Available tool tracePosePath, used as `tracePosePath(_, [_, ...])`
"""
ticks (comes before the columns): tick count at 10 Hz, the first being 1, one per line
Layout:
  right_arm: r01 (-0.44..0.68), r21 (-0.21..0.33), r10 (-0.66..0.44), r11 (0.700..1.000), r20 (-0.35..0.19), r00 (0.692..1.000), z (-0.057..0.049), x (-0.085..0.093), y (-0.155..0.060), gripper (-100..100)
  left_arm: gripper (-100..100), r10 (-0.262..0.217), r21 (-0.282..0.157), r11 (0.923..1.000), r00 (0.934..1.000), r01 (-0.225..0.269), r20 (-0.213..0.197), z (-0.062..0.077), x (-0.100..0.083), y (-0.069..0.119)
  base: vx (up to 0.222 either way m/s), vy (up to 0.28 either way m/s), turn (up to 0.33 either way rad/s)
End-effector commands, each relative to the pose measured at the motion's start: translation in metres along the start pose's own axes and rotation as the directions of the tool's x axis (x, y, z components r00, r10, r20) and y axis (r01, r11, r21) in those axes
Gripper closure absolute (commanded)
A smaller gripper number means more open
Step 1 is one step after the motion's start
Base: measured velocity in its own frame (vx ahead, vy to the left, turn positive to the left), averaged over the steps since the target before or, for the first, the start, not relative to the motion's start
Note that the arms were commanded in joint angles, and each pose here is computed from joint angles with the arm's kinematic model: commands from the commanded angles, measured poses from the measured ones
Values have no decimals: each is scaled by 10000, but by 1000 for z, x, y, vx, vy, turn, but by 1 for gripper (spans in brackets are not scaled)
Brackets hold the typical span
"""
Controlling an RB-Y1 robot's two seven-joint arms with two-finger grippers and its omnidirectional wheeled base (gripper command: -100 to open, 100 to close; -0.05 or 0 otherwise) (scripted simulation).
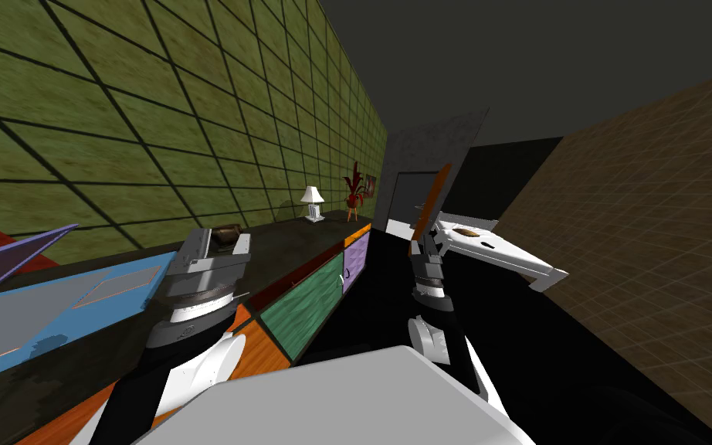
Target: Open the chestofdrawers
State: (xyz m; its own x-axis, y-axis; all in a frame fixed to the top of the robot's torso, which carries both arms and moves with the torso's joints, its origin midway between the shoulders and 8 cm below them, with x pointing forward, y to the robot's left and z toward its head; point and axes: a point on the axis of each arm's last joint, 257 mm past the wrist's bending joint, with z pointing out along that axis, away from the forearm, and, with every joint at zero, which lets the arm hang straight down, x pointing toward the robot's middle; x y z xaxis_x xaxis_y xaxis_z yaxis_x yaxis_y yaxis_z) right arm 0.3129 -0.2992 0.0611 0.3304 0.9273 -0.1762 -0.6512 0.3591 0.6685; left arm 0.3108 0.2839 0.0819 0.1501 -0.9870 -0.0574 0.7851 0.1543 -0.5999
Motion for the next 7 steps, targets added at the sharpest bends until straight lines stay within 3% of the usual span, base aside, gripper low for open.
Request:
tracePosePath(1, [0,0,0,10000,0,10000,0,0,0,0,0,0,0,10000,10000,0,0,0,0,0,0,0,0])
tracePosePath(7, [0,-4,0,10000,0,10000,0,0,0,0,0,0,4,10000,10000,0,-1,0,0,0,0,0,0])
